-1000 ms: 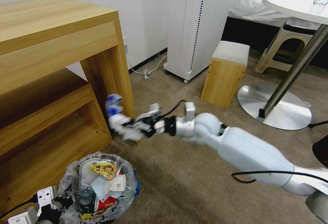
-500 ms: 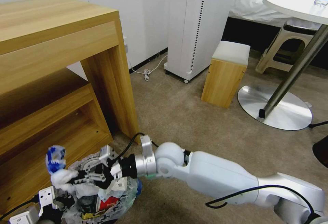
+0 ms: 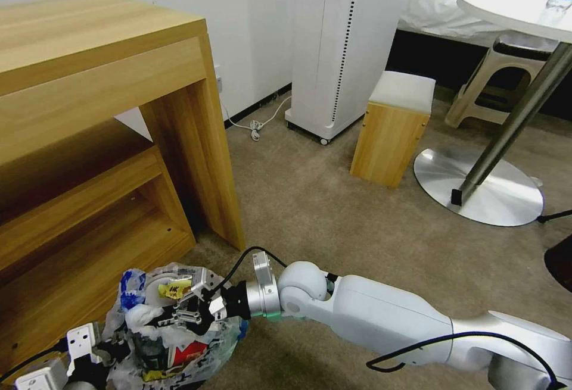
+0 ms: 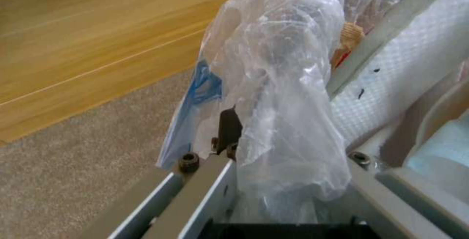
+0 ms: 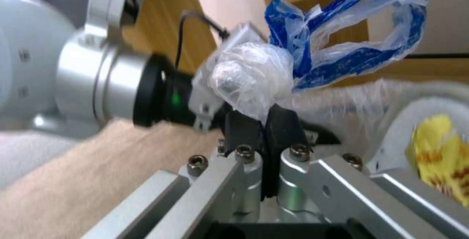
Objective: Pick up the trash bin and place the garbage on the floor into it.
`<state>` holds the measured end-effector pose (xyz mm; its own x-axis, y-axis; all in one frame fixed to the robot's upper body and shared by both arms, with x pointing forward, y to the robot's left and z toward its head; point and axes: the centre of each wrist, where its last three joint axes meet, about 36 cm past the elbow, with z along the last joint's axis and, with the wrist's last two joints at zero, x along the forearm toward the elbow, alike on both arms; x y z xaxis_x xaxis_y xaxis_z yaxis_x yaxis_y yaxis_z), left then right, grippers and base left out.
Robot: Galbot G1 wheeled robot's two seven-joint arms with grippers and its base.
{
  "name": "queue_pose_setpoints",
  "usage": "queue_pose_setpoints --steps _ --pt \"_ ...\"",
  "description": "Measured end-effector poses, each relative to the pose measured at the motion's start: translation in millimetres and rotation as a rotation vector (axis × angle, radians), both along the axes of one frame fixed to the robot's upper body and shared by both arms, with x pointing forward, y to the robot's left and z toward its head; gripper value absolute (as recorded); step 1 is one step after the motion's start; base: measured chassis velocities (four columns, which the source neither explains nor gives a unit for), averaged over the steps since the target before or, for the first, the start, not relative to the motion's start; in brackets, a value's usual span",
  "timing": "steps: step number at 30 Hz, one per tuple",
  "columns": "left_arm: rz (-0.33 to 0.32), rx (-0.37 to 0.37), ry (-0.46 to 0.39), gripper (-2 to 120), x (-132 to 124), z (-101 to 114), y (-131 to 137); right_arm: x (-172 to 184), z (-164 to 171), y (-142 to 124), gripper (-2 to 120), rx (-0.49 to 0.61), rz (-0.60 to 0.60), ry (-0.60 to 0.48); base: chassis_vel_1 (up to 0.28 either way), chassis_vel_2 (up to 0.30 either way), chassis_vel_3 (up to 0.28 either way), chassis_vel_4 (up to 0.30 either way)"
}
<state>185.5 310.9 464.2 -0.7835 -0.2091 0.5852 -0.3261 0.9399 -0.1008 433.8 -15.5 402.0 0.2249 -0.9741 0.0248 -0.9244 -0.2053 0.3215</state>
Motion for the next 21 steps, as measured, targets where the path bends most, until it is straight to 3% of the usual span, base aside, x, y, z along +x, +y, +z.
queue_pose_setpoints --steps 7,16,21 --pt "-0.014 -0.009 0.004 1 -1 3 -1 -3 -4 2 0 -0.028 -0.006 0.007 0.0 0.0 0.0 0.0" --pt "-0.026 -0.012 0.005 1 -1 3 -2 -2 20 5 30 -0.051 0.026 0.071 0.0 0.0 0.0 0.0" --pt "-0.033 -0.004 -0.002 1 0 3 -2 -4 20 7 52 -0.079 -0.055 0.066 0.0 0.0 0.0 0.0"
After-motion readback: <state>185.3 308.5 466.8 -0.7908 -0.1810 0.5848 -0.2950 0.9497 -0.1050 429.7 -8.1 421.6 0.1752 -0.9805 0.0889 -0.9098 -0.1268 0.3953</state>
